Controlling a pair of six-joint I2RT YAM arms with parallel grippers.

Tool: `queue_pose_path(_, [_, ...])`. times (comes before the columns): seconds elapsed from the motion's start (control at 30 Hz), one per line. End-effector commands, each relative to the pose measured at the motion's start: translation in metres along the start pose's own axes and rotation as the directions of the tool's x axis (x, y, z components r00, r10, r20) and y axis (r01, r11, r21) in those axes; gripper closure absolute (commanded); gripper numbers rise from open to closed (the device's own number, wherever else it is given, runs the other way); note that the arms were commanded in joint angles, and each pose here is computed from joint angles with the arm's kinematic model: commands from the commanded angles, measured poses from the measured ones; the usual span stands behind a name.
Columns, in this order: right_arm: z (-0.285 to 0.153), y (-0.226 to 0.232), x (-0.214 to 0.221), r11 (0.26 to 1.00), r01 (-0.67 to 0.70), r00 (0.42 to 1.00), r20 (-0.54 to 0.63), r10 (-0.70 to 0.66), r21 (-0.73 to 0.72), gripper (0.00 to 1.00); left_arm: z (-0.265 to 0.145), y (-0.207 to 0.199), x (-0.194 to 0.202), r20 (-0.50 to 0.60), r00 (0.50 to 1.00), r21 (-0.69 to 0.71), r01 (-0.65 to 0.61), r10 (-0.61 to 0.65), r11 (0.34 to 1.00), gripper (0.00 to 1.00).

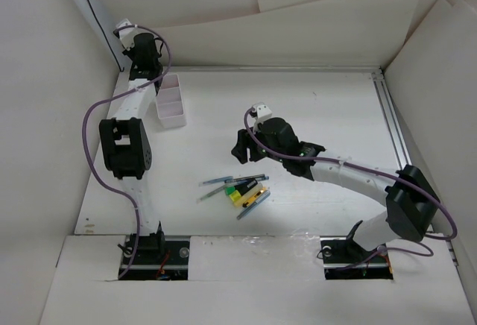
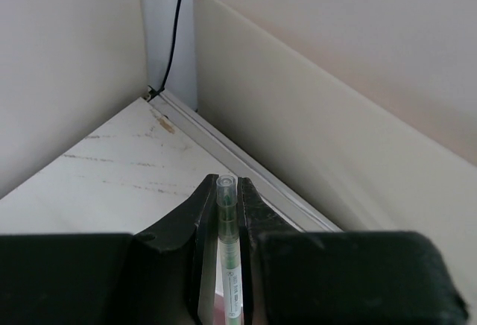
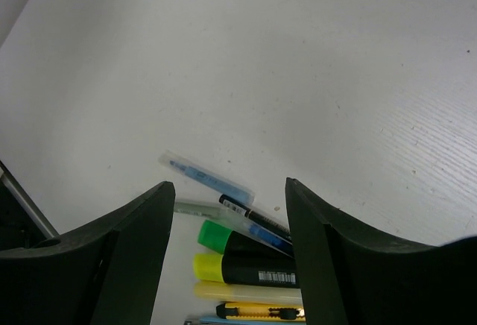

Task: Sort the stationery into containers
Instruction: Place the pen in the storage box.

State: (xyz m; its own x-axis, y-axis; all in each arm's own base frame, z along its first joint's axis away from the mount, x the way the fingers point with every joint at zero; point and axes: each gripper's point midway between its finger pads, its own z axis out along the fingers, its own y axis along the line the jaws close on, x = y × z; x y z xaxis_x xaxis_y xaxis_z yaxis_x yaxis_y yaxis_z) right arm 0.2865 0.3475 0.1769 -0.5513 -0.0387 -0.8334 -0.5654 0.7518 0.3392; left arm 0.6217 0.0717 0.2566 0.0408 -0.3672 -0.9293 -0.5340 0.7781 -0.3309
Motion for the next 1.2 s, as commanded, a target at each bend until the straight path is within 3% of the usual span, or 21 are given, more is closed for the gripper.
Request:
queue_pose_path(0.0, [-0.001,0.008,-0.02,0.999,0.0,0.998,0.063,0.002,-0.033,0.33,-0.002,-0.015,-0.042,0.096,0.995,0.041,0.029,-0.033,0.999,1.0])
queue_pose_path(0.53, [-0.003,0.007,-0.023,1.0,0.0,0.997,0.075,0.002,-0.028,0.33,-0.008,0.01,0.006,0.05,0.999,0.031,-0.008,0.007,0.999,0.98])
queue_pose_path(0.63, [-0.003,0.007,-0.023,1.0,0.0,0.997,0.075,0.002,-0.028,0.33,-0.02,0.0,-0.003,0.057,0.998,0.071,0.011,-0.015,0.997,0.9])
queue_pose_path(0.77, [-0.004,0.009,-0.023,0.999,0.01,0.997,0.071,-0.007,-0.038,0.3,-0.032,-0.003,-0.01,0.049,0.999,0.11,0.013,-0.018,0.994,0.66])
queue_pose_path(0.9, [-0.004,0.012,-0.021,0.998,0.011,0.998,0.063,-0.007,-0.059,0.29,-0.046,-0.008,-0.03,0.066,0.996,0.144,0.045,-0.055,0.989,0.56])
queue_pose_path(0.93, [-0.004,0.012,-0.021,0.998,0.011,0.998,0.063,-0.007,-0.059,0.29,-0.054,-0.011,-0.042,0.077,0.995,0.164,0.053,-0.066,0.985,0.46])
queue_pose_path(1.03, [-0.005,0.016,-0.02,0.997,0.012,0.998,0.055,-0.008,-0.077,0.39,-0.067,-0.016,-0.056,0.068,0.994,0.195,0.075,-0.09,0.978,0.33])
queue_pose_path(1.07, [-0.005,0.019,-0.023,0.996,0.013,0.998,0.059,-0.008,-0.092,0.47,-0.077,-0.018,-0.07,0.083,0.991,0.217,0.084,-0.104,0.972,0.32])
queue_pose_path(1.1, [-0.003,0.018,-0.02,0.996,0.013,0.999,0.051,-0.008,-0.089,0.73,-0.083,-0.021,-0.076,0.079,0.99,0.233,0.098,-0.119,0.967,0.32])
queue_pose_path(1.17, [-0.001,0.022,-0.019,0.994,0.014,0.999,0.04,-0.009,-0.11,0.9,-0.104,-0.026,-0.092,0.072,0.985,0.286,0.131,-0.158,0.949,0.36])
